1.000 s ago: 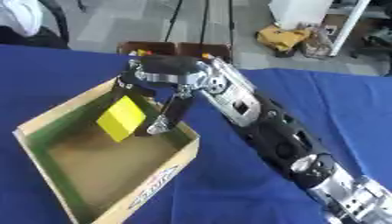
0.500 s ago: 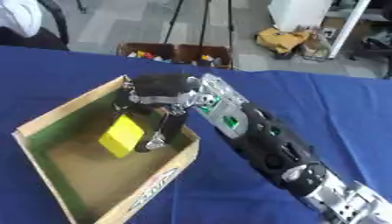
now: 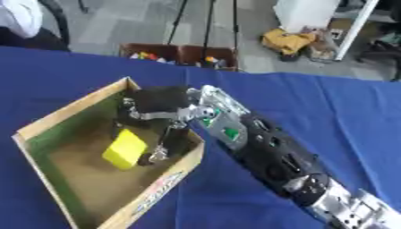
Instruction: Pick up objects on the table and place them in the box.
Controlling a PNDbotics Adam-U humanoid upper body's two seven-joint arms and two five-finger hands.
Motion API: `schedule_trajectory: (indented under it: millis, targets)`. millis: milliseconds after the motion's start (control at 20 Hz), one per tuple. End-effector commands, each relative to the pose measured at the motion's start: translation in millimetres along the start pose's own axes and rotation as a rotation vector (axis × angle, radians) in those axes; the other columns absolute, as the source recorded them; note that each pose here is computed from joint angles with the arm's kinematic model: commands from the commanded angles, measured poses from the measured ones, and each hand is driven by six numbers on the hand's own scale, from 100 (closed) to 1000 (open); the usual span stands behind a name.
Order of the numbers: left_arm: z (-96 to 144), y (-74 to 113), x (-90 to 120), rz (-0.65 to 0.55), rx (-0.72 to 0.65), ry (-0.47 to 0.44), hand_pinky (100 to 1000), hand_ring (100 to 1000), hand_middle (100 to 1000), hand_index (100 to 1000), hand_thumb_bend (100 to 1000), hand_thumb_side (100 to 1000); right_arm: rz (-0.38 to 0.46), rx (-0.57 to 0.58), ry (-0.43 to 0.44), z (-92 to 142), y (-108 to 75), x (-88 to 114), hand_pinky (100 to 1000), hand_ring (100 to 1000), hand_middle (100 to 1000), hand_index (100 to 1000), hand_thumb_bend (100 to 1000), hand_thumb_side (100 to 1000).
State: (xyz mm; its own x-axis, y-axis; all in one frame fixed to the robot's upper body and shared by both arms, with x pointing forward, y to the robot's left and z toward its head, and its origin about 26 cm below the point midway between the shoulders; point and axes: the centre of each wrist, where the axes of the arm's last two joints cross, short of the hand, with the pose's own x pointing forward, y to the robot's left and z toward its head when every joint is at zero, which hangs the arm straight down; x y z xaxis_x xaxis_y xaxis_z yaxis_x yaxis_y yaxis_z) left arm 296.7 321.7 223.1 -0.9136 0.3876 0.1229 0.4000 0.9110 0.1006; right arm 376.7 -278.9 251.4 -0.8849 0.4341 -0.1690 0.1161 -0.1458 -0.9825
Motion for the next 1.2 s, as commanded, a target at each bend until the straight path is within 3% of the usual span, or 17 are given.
schedule_trajectory:
  millis: [50, 200, 350, 500, 850, 1050, 1100, 1150, 1200]
  targets:
    - [-8.6, 1.0, 4.4, -0.009, -0.022, -0.02, 688, 724, 865, 952, 100, 910, 0.036, 0.025, -0.012, 1.9, -3.8, -0.7, 812, 754, 294, 543, 100, 113]
    - [-9.1, 1.0, 4.3, -0.008, -0.021, -0.02, 688, 724, 865, 952, 100, 911, 0.04, 0.047, -0.023, 2.0, -3.0, 0.1, 826, 778, 341, 578, 100, 129]
    - [-9.2, 1.1, 4.3, -0.008, -0.019, -0.021, 687, 724, 864, 952, 100, 911, 0.038, 0.082, -0.047, 1.4, -1.1, 1.1, 881, 857, 530, 709, 469, 437]
    - [-9.4, 1.3, 4.5, -0.008, -0.017, -0.02, 687, 724, 864, 952, 100, 911, 0.029, 0.078, -0.077, 3.5, -5.0, 1.4, 916, 913, 684, 803, 540, 649]
    - [-10.0, 2.0, 5.0, -0.01, -0.012, -0.015, 686, 724, 862, 952, 100, 911, 0.004, 0.018, -0.102, 14.7, -21.2, 4.8, 931, 942, 718, 815, 597, 718]
    - [-9.8, 2.4, 5.4, -0.013, -0.012, -0.013, 686, 724, 861, 951, 100, 910, -0.018, -0.047, -0.118, 22.2, -34.6, 10.2, 933, 941, 677, 806, 576, 749]
    - [-9.6, 2.6, 5.6, -0.014, -0.012, -0.012, 686, 724, 861, 951, 100, 910, -0.024, -0.073, -0.124, 24.6, -39.7, 12.6, 933, 940, 670, 804, 568, 810]
    - [-9.4, 2.7, 5.8, -0.015, -0.012, -0.012, 686, 723, 861, 951, 100, 910, -0.03, -0.1, -0.13, 26.9, -44.7, 15.3, 933, 941, 667, 804, 568, 757]
    - [-9.2, 2.8, 5.9, -0.016, -0.012, -0.011, 686, 723, 861, 951, 100, 910, -0.041, -0.134, -0.139, 29.1, -50.4, 18.9, 934, 940, 647, 796, 550, 758]
